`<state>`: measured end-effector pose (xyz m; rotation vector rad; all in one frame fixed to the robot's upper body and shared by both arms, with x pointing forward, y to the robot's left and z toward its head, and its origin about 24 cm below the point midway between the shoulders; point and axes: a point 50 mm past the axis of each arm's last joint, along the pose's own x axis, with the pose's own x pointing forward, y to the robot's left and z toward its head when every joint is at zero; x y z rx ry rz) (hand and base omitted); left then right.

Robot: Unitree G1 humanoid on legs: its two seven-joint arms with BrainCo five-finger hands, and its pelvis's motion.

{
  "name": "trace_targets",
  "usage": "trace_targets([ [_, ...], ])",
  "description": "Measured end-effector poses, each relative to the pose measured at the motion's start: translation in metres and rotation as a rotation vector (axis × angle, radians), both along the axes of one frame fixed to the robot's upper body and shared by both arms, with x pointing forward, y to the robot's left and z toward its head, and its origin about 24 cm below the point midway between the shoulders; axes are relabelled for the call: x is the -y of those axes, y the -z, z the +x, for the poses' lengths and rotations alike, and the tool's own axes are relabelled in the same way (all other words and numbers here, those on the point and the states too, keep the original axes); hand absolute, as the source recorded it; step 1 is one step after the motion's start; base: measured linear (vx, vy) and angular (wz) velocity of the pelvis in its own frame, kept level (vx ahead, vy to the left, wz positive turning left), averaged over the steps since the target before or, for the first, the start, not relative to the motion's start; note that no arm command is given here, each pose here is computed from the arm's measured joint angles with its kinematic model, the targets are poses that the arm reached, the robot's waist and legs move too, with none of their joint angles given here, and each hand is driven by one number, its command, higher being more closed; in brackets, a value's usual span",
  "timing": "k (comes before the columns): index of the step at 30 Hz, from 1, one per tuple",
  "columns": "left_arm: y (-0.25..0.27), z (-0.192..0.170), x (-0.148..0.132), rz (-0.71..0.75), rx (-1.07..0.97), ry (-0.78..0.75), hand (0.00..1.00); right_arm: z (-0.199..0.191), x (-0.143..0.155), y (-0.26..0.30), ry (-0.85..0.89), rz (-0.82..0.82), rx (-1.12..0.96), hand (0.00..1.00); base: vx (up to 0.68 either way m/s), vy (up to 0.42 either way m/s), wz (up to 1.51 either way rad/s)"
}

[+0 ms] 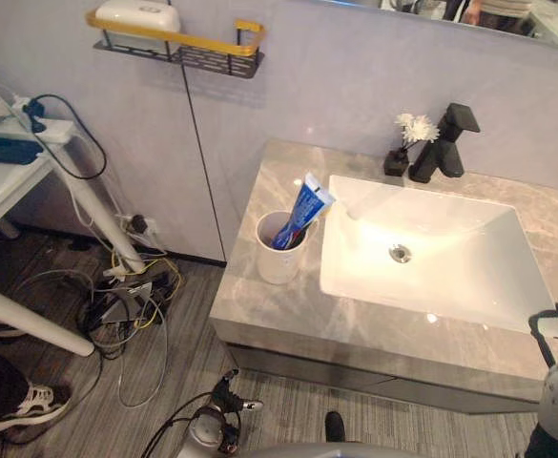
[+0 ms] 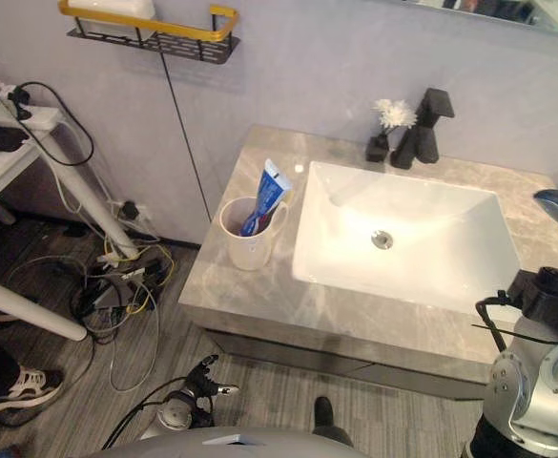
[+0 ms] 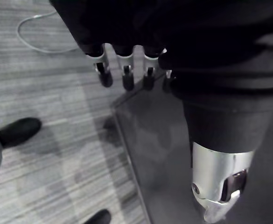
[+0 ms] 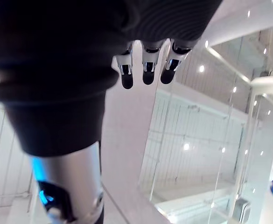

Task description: Organize washtable

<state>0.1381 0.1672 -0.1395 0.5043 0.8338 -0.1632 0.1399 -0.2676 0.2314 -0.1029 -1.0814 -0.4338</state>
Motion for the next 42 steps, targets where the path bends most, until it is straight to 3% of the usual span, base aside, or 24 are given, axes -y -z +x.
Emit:
trace_targets([
  [6, 0.004, -0.008, -0.002, 0.009, -0.030, -0.008, 0.00, -0.016, 0.049, 0.096, 0.293, 0.413, -0.340, 0.00, 0.01, 0.007, -0.20],
  [10, 0.008, -0.021, -0.002, 0.003, -0.059, -0.041, 0.00, -0.063, 0.070, 0.149, 0.592, 0.676, -0.479, 0.00, 0.03, 0.012, -0.27],
  [18, 0.010, -0.024, 0.011, -0.048, -0.065, -0.168, 0.00, -0.115, 0.074, 0.198, 0.833, 0.829, -0.691, 0.00, 0.02, -0.008, -0.35],
  [25, 0.011, -0.028, 0.014, -0.065, -0.072, -0.230, 0.00, -0.172, 0.055, 0.290, 0.967, 1.212, -0.981, 0.00, 0.03, -0.023, -0.06],
  [30, 0.015, -0.029, 0.022, -0.064, -0.103, -0.164, 0.00, -0.200, 0.011, 0.352, 0.928, 1.545, -1.193, 0.00, 0.03, 0.000, 0.09],
  [34, 0.021, -0.032, 0.019, -0.022, -0.158, -0.048, 0.00, -0.189, -0.039, 0.390, 0.689, 1.715, -1.480, 0.00, 0.05, -0.008, 0.17],
  [39, 0.018, -0.020, 0.010, -0.003, -0.141, -0.007, 0.00, -0.150, -0.056, 0.400, 0.408, 1.548, -1.702, 0.00, 0.05, -0.005, 0.36],
  [42, 0.017, -0.019, 0.000, 0.019, -0.139, -0.004, 0.00, -0.139, -0.057, 0.401, 0.344, 1.462, -1.755, 0.00, 0.01, -0.005, 0.30],
])
